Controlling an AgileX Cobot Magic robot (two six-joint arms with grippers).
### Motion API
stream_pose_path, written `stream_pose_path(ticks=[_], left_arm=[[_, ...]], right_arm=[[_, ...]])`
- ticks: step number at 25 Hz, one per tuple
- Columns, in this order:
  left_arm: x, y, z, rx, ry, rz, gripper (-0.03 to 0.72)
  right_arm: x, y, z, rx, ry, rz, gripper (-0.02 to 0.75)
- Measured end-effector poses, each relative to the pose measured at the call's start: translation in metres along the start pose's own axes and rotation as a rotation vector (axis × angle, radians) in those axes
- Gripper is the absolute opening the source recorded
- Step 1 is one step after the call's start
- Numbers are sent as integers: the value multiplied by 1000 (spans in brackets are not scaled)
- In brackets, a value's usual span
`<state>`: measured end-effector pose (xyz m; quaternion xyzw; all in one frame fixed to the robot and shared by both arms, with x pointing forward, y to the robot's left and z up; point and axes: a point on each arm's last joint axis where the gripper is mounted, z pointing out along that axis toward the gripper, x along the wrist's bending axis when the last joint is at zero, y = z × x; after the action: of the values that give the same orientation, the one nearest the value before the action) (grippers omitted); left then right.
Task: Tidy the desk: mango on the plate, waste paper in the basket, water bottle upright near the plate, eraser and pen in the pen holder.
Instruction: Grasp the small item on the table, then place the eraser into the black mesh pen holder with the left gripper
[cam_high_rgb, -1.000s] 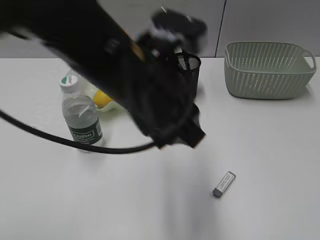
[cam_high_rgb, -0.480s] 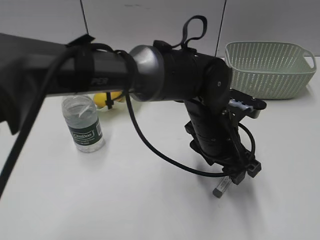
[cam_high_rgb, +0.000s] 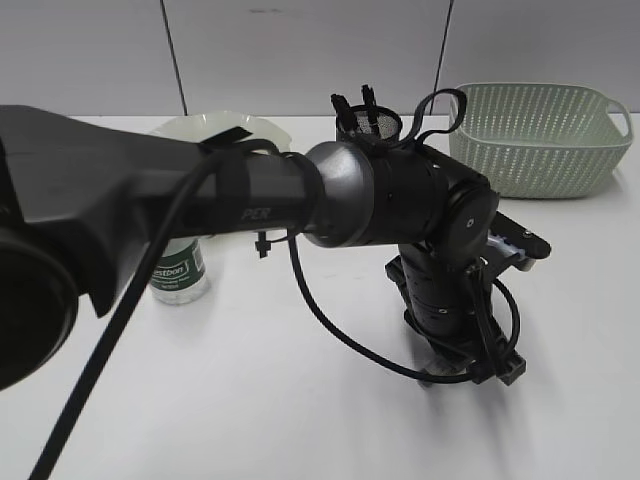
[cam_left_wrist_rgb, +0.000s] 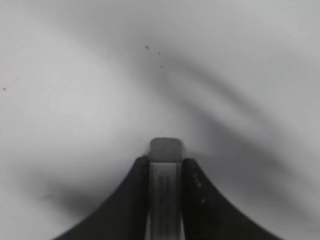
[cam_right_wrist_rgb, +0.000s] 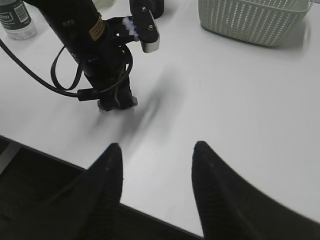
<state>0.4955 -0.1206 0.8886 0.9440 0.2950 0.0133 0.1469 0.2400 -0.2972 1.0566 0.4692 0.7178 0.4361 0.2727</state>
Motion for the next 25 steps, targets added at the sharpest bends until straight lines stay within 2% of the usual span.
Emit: stream_pose_path(ticks=[1, 4, 6, 7, 9, 12, 14, 16, 18, 20, 25], left_arm=[[0, 0, 0, -5, 2, 1, 130], [3, 10, -11, -94, 4, -2, 139], [13, 25, -33, -242, 8, -21, 139], [24, 35, -50, -344, 20, -40, 139], [54, 50, -88, -538, 56, -90, 139], [117, 57, -129, -757, 139, -183, 139], [152, 57, -137, -868, 192, -224, 139], [176, 57, -132, -954, 228, -249, 139], [187, 59, -120, -1035, 244, -259, 139], [190, 59, -104, -1060, 251, -248, 139], [191, 55, -73, -1004, 245, -248, 139]], right_arm=[[0, 0, 0, 0, 0, 0, 368], [0, 0, 0, 0, 0, 1, 368], [0, 0, 0, 0, 0, 1, 368], [0, 0, 0, 0, 0, 1, 368], [0, 0, 0, 0, -1, 1, 368], [0, 0, 0, 0, -1, 1, 368], [0, 0, 0, 0, -2, 2, 368], [-1, 0, 0, 0, -7, -1, 368], [-1, 0, 0, 0, -7, -1, 368], [-1, 0, 0, 0, -7, 0, 368], [-1, 0, 0, 0, -7, 0, 368]])
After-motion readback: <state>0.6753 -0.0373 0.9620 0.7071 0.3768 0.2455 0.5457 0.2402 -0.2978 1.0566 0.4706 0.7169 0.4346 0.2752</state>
